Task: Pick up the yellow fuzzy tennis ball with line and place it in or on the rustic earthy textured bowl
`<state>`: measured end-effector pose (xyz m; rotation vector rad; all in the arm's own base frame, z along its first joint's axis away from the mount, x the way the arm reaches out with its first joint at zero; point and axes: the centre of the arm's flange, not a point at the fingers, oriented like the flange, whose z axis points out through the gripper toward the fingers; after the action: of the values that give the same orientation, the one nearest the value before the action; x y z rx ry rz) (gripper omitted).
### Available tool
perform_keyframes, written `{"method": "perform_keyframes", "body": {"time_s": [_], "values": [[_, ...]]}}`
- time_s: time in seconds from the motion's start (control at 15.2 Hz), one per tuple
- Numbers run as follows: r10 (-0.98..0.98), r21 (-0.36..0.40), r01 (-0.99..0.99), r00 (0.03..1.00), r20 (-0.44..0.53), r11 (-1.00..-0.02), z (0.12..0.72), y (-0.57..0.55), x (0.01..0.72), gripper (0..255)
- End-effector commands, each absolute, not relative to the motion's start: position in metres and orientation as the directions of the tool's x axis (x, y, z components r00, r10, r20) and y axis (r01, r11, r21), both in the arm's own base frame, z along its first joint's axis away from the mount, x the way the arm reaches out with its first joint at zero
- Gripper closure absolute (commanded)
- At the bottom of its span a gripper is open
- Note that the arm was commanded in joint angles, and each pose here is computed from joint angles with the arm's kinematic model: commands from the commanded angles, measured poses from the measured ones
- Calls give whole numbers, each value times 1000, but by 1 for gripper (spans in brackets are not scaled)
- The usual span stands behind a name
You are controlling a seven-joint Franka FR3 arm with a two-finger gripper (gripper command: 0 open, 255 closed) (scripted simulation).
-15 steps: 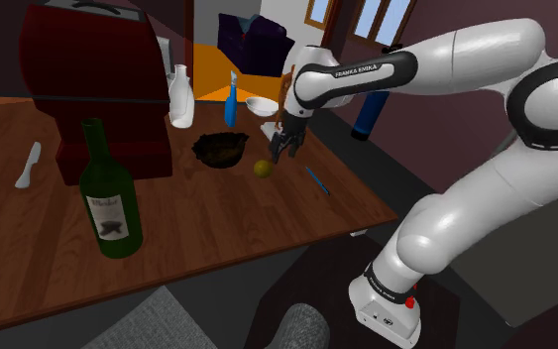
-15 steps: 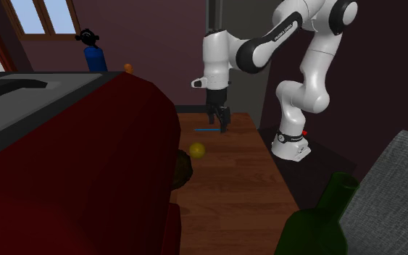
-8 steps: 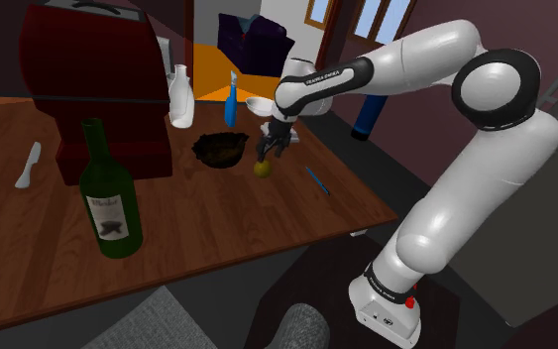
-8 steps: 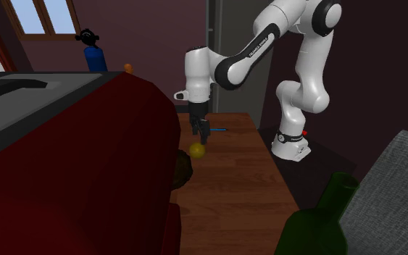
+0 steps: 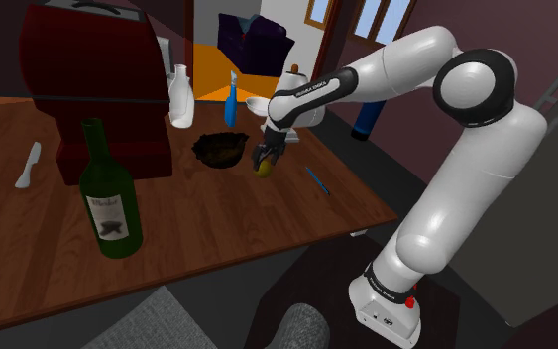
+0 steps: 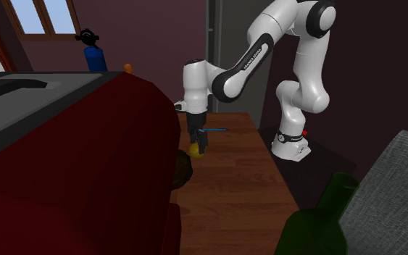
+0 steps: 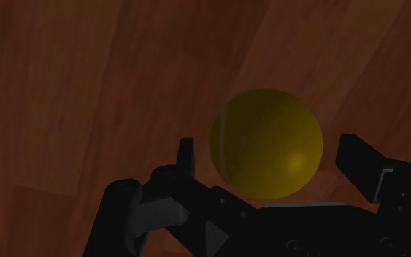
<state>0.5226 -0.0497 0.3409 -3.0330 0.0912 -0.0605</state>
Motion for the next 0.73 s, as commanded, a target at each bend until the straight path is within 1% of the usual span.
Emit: {"method": "perform_keyframes", "body": {"time_s": [0.0, 0.4, 0.46, 0.66], "values": [[-62, -107, -58, 997, 37, -993, 338, -50, 522, 0], [-62, -107, -58, 997, 37, -993, 338, -50, 522, 0], [-62, -107, -58, 997, 37, -993, 338, -50, 522, 255], [-62, -107, -58, 997, 37, -993, 338, -50, 522, 255]]}}
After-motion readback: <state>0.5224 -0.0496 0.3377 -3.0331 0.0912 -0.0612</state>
